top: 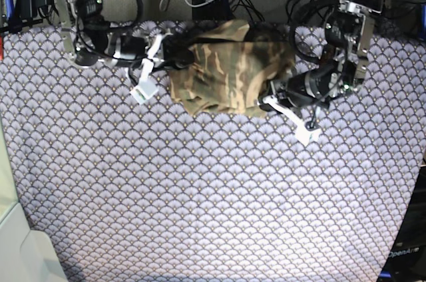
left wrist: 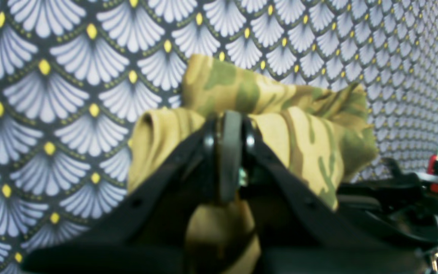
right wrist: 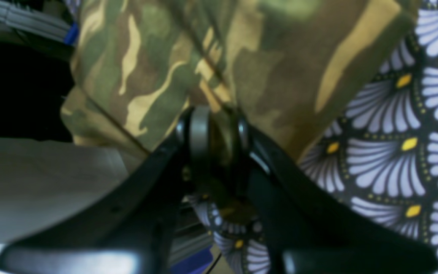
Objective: Fold the T-shirt properly
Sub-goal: 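Grasp the bundle with both grippers and tuck its edges inward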
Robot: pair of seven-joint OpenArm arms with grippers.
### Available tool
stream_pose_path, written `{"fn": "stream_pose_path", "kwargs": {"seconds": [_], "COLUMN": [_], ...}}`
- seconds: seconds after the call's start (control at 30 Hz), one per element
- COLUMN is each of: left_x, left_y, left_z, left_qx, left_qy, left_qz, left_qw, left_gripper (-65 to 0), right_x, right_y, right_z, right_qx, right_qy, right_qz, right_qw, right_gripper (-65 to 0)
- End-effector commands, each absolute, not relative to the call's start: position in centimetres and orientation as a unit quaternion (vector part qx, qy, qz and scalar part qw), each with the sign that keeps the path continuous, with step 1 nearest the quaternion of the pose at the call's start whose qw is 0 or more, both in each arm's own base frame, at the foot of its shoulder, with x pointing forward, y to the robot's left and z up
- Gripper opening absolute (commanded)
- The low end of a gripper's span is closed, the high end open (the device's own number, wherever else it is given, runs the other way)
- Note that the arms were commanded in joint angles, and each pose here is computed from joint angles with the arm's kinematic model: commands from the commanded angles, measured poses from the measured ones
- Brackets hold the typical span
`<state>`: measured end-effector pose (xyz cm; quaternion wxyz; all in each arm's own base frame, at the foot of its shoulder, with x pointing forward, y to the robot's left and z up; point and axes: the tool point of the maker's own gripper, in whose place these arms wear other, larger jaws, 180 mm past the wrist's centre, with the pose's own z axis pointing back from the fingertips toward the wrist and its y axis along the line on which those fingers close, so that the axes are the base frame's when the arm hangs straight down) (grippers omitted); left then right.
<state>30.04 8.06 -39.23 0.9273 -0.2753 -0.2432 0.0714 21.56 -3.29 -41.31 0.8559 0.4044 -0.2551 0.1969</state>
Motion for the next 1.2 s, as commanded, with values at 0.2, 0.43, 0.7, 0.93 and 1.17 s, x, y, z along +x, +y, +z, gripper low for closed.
{"fn": "stream_pose_path", "kwargs": {"seconds": [0.2,0.43,0.7,0.93,1.17], "left_x": [32.6,31.3,29.8,27.9,26.5], "left_y": [12.2,17.2,18.3,20.1,21.0], "left_z": [-33.3,-33.1,-34.3,-35.7,-36.5], "left_qx": [-0.323,-0.313,-0.295,-0.265,-0.249], "left_qy": [-0.307,-0.307,-0.293,-0.27,-0.253], "left_qz": [0.11,0.159,0.166,0.162,0.165], "left_qw": [0.888,0.885,0.894,0.911,0.92], "left_gripper": [-64.0,-64.0,-64.0,-64.0,-64.0], "right_x": [23.4,24.6,25.2,25.0,24.8], "right_y": [-6.9,-9.3,-8.3,-4.6,-0.3], "right_z": [-42.1,-41.5,-39.4,-32.6,-32.2], "right_qx": [0.365,0.346,0.346,0.328,0.364], "right_qy": [-0.261,-0.281,-0.307,-0.359,-0.347], "right_qz": [0.195,0.172,0.196,0.3,0.325], "right_qw": [0.873,0.878,0.865,0.821,0.801], "right_gripper": [-54.0,-54.0,-54.0,-53.6,-53.6]}}
